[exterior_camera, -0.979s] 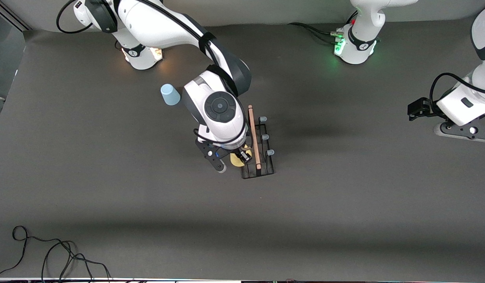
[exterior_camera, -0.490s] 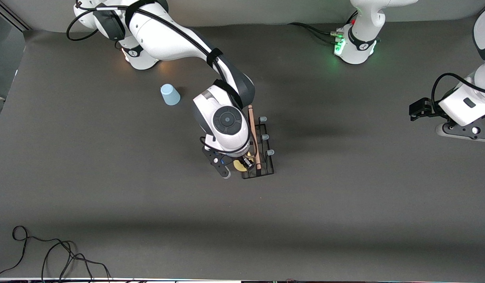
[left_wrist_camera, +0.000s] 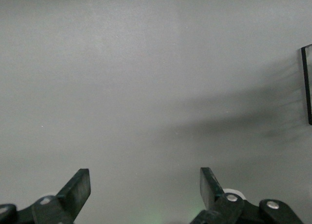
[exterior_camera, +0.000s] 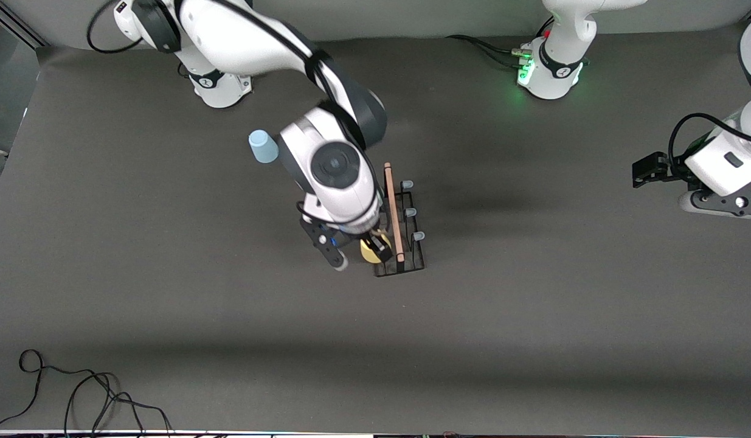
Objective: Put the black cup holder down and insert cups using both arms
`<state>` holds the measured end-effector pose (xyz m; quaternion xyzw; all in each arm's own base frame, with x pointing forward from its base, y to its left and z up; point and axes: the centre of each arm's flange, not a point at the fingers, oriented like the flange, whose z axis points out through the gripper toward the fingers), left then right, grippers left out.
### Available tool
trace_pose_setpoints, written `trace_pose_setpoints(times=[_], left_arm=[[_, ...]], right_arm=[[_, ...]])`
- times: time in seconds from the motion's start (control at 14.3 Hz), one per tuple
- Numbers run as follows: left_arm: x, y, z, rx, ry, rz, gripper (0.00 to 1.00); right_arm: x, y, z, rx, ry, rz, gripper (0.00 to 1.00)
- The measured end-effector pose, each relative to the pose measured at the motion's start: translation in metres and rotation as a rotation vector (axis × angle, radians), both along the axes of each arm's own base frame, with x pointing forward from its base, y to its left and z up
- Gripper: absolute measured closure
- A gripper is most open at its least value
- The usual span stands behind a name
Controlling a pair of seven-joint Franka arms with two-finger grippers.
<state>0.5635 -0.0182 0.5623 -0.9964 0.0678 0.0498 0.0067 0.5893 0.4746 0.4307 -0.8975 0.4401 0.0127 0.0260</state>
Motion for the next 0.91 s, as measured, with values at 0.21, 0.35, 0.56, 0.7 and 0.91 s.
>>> trace_pose_setpoints(times=[0.21, 0.35, 0.56, 0.7, 0.91], left_arm=[[0.0, 0.001, 0.0, -0.002, 0.0, 0.003, 0.0], [0.0, 0.001, 0.0, -0.003, -0.001, 0.003, 0.0], [0.0, 0.001, 0.001, -0.003, -0.004, 0.003, 0.0], [0.001, -0.001, 0.003, -0.004, -0.008, 0.0, 0.0], [0.001, -0.001, 0.002, -0.004, -0.006, 0.0, 0.0]], right_arm=[[-0.026, -0.024, 0.085, 0.006, 0.013, 0.181, 0.0], [-0.037, -0.059, 0.125, -0.017, 0.03, 0.307, 0.0], [-0.035, -0.139, 0.154, -0.043, 0.048, 0.502, 0.0], [-0.029, -0.205, 0.165, -0.047, 0.057, 0.622, 0.0], [-0.02, -0.326, 0.175, 0.009, 0.059, 0.76, 0.0]])
